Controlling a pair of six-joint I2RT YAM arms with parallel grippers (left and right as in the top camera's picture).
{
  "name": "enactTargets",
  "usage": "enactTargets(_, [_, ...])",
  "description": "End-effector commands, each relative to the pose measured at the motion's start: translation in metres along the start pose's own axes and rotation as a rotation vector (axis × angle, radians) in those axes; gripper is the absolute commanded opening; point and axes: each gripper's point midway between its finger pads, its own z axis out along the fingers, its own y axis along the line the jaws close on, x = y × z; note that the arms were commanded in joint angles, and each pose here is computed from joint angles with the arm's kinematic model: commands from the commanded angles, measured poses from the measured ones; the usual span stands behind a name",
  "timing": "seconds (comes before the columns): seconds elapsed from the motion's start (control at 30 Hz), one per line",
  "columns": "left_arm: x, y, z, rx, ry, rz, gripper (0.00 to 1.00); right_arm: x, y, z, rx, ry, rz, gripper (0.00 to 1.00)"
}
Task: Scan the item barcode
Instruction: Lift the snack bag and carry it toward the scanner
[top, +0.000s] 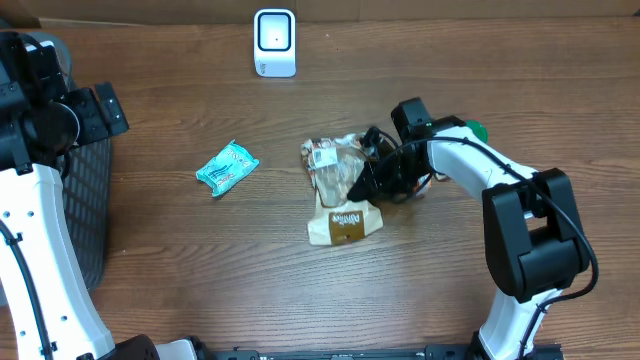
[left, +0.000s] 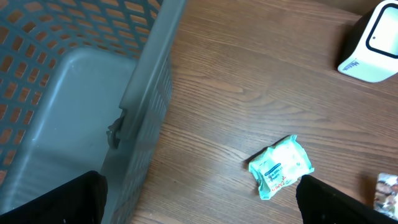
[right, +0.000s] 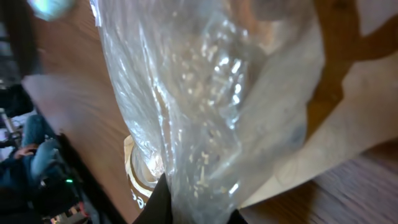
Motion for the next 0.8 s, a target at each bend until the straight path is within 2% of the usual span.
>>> enactTargets(0.0, [-0.006, 0.0, -0.004, 0.0, -0.019, 0.022, 0.99, -0.025, 0.061, -0.046, -0.122, -0.134, -0.125, 0.04])
enactTargets(0.13, [-0.006, 0.0, -0.004, 0.0, -0.019, 0.022, 1.0, -0.027, 0.099, -0.079, -0.181, -0.212, -0.194, 0.04])
enactTargets(0.37, [-0.006, 0.0, -0.004, 0.0, -0.019, 0.022, 0.99, -0.018, 0.138, -0.122, -0.202, -0.312, -0.225, 0.04])
enactTargets(0.77, [-0.006, 0.0, -0.004, 0.0, -0.019, 0.022, 1.0, 0.01, 0.17, -0.161, -0.213, -0.382, -0.254, 0.04])
